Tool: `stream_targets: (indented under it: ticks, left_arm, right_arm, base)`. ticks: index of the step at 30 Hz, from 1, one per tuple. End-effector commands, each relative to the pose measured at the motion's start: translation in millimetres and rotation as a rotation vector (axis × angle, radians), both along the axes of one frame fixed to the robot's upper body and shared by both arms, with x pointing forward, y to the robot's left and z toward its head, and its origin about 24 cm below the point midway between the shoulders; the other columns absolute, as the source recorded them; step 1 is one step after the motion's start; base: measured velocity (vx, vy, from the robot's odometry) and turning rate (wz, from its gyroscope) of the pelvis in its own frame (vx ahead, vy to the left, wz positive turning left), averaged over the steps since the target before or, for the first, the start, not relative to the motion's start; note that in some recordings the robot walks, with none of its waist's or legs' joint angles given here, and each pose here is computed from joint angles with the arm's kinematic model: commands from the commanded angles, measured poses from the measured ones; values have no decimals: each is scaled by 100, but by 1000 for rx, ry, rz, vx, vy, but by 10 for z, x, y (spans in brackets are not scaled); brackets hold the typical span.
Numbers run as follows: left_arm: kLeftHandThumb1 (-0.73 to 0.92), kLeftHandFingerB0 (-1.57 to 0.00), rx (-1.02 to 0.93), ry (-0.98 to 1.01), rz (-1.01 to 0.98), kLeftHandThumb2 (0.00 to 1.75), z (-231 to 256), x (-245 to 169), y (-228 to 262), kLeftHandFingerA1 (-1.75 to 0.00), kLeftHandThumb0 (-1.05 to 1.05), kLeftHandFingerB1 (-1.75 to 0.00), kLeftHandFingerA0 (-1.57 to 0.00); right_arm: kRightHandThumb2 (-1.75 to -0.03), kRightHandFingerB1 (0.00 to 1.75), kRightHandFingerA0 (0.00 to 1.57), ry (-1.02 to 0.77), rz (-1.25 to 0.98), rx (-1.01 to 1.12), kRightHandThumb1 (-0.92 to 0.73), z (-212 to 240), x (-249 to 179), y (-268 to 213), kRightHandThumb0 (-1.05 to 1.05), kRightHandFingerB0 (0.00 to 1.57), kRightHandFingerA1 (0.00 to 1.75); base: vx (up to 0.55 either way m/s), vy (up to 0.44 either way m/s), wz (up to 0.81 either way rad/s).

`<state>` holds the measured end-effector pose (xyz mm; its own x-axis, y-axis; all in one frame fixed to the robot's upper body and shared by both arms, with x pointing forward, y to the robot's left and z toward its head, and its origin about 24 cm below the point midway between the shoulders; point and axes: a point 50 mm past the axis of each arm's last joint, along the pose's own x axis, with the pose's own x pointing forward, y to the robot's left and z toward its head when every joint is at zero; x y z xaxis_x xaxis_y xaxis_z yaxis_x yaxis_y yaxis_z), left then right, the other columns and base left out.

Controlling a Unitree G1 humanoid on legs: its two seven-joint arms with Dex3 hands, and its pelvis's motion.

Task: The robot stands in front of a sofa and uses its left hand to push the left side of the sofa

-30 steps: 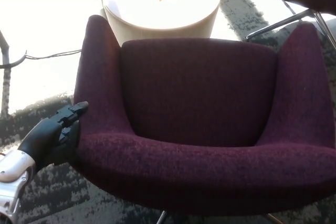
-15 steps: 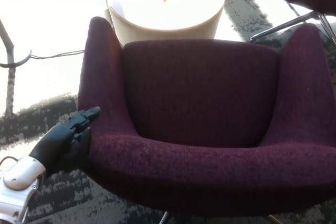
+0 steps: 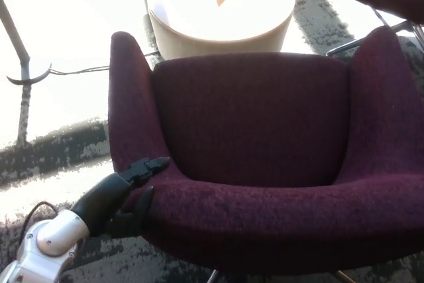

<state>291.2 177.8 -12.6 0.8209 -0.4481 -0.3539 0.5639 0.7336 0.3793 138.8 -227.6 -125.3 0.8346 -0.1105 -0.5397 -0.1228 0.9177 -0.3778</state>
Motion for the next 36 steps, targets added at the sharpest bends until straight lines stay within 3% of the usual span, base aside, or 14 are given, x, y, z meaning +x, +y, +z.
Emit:
stream_targets:
  ticks: [1,3,9,11,12,13,14,15,16,17,22,32,36]
  left_arm:
    - [90,-5,2,139,-138,127,-244,-213,-343,-10,-100,-14,0]
    - [89,-5,6,129,-180,127,-236,-242,-444,-7,-99,-13,0]
    - [86,-2,-13,125,-232,126,-215,-290,-564,-11,-94,-13,0]
    - [77,0,-42,132,-273,122,-203,-330,-687,-21,-86,-18,0]
    - [83,0,-30,129,-306,125,-184,-349,-789,-16,-90,-15,0]
    - [83,0,-16,113,-328,125,-163,-353,-841,-16,-90,-15,0]
    - [78,0,-19,110,-337,99,-156,-361,-868,-14,-96,-17,0]
    - [81,0,-19,111,-348,124,-148,-370,-900,-18,-85,-17,0]
    - [81,0,-19,113,-357,124,-140,-378,-930,-18,-85,-17,0]
    - [82,0,-29,107,-379,124,-129,-392,-970,-19,-83,-19,0]
    - [88,0,-102,129,-431,124,-109,-398,-1189,-18,-88,-18,0]
    - [87,0,-5,102,-528,127,-16,-440,-1547,-15,-94,-14,0]
    - [84,0,-14,106,-594,125,28,-508,-1776,-17,-91,-13,0]
  right_arm:
    - [-64,41,69,-14,0,-3,-77,24,25,-35,-60,57,46]
    - [-64,41,62,-15,9,-11,-78,28,36,-35,-60,56,43]
    - [-64,41,64,-20,10,-15,-78,34,54,-34,-59,57,45]
    - [-64,41,60,-23,16,-23,-78,38,63,-32,-61,57,43]
    - [-104,54,52,-21,16,-25,-66,40,73,-36,-64,46,59]
    - [-104,54,52,-20,20,-27,-66,42,86,-37,-64,46,59]
    - [-103,54,50,-15,22,-31,-67,39,85,-39,-65,46,57]
    - [-103,53,51,-14,23,-32,-66,38,82,-42,-64,45,58]
    - [-103,53,51,-15,21,-31,-66,38,79,-44,-64,45,58]
    - [-64,41,58,-20,27,-31,-78,41,72,-42,-63,56,42]
    - [-64,40,59,-18,28,-37,-78,43,82,-45,-64,55,42]
    - [-64,41,62,-32,24,-18,-78,55,90,-42,-62,55,45]
    - [-65,41,66,-7,17,-57,-80,36,107,-41,-52,58,44]
  base:
    - [0,0,0]
    - [0,0,0]
    - [0,0,0]
    - [0,0,0]
    - [0,0,0]
    - [0,0,0]
    - [0,0,0]
    - [0,0,0]
    - [0,0,0]
    - [0,0,0]
    - [0,0,0]
    - [0,0,0]
    - [0,0,0]
